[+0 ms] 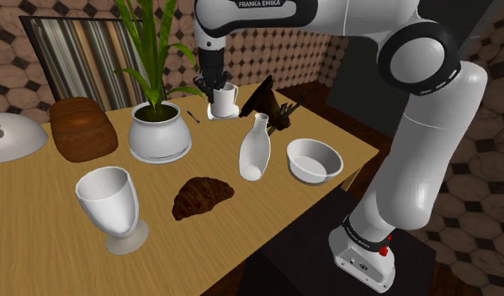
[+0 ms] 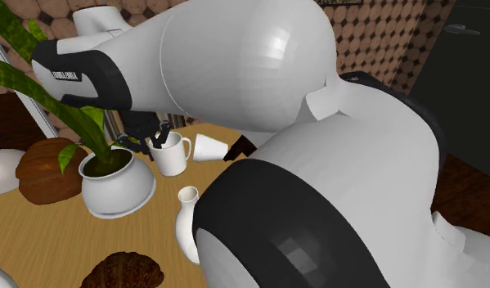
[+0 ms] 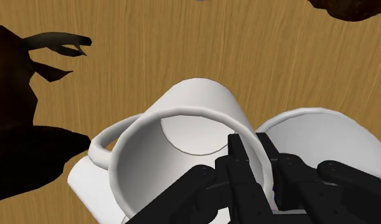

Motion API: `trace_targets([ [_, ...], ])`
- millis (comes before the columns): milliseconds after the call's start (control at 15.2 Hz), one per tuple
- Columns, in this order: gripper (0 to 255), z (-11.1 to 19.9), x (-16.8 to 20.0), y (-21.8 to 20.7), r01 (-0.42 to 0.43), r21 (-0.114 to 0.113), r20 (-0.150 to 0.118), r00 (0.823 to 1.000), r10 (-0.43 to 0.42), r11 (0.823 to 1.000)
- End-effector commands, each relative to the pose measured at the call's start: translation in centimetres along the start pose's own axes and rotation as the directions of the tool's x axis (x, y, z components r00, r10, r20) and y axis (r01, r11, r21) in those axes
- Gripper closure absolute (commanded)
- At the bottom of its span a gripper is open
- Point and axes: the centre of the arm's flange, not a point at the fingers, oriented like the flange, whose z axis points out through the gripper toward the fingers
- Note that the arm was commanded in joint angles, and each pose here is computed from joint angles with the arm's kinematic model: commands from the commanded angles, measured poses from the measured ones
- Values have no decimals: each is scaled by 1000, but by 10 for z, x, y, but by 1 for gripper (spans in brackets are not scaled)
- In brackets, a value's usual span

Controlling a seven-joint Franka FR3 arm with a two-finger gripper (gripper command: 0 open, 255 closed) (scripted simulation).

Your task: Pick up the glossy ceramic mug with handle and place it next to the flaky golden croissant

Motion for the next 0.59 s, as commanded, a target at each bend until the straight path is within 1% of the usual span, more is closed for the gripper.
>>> trace_targets([
  [0, 255, 0, -2, -28, -1, 0, 0, 1000, 1, 1000],
  [528, 255, -5, -4, -133, -1, 0, 0, 1000, 1, 1000],
])
